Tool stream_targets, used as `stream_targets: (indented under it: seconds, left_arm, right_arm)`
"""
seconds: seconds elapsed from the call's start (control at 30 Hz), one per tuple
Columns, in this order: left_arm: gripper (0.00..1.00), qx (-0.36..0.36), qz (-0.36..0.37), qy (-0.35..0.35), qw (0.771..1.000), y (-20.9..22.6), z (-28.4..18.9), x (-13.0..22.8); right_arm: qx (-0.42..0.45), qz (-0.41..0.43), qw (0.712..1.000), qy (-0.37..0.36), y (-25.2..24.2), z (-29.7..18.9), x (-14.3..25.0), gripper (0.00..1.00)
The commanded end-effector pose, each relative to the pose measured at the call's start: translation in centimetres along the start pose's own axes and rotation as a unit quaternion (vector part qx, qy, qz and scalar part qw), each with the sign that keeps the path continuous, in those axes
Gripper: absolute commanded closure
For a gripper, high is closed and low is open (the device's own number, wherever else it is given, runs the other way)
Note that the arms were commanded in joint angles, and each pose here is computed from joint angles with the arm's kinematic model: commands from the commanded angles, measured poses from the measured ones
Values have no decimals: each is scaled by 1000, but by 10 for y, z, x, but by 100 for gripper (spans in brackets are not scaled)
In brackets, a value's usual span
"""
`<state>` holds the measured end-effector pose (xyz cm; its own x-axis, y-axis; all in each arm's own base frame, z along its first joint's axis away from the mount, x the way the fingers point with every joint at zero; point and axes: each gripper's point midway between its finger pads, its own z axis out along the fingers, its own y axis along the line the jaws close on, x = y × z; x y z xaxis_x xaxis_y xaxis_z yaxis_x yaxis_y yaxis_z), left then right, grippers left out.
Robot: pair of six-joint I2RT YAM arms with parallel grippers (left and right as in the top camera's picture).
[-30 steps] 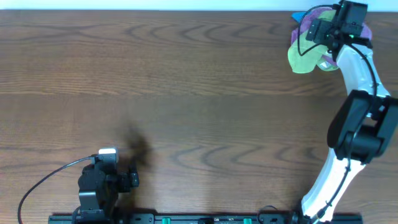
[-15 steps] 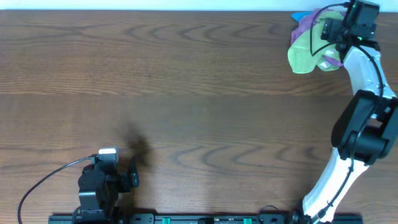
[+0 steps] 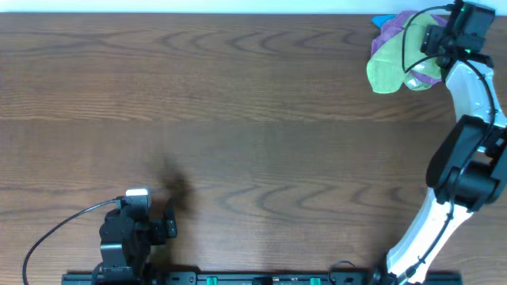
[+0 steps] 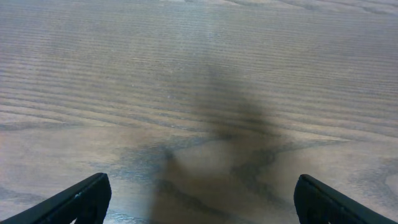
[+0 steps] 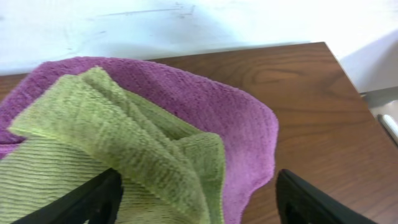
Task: Fold the cloth
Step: 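Lower the right gripper and pinch the green cloth's edge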
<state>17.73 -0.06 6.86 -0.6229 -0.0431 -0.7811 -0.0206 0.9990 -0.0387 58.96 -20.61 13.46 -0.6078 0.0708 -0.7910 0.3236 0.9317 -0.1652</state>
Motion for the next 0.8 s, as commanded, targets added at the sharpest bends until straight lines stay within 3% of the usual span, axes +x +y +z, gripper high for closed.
stream_targets:
  seconds: [0.0, 0.1, 0.17, 0.2, 0.27, 0.47, 0.77]
  left_arm:
    - [5, -3, 11, 23, 1000, 1, 4, 14]
    - [5, -3, 11, 23, 1000, 1, 4, 14]
    - [5, -3, 11, 23, 1000, 1, 4, 14]
    - [5, -3, 11, 23, 1000, 1, 4, 14]
    - [5, -3, 11, 23, 1000, 1, 4, 14]
    - [5, -3, 11, 23, 1000, 1, 4, 15]
    - [5, -3, 11, 23, 1000, 1, 4, 14]
  right_arm:
    - [-12, 4, 1000, -1, 2, 6, 1, 28]
    - [-13, 3, 1000, 6, 4, 10, 7, 40]
    - [-13, 3, 1000, 7, 4, 11, 8, 59]
    - [-12, 3, 1000, 6, 4, 11, 7, 75]
    - [-10, 3, 1000, 3, 3, 9, 5, 96]
    - [-14, 0, 1000, -21, 9, -15, -21, 99]
    - [-59, -55, 996, -23, 57, -107, -57, 99]
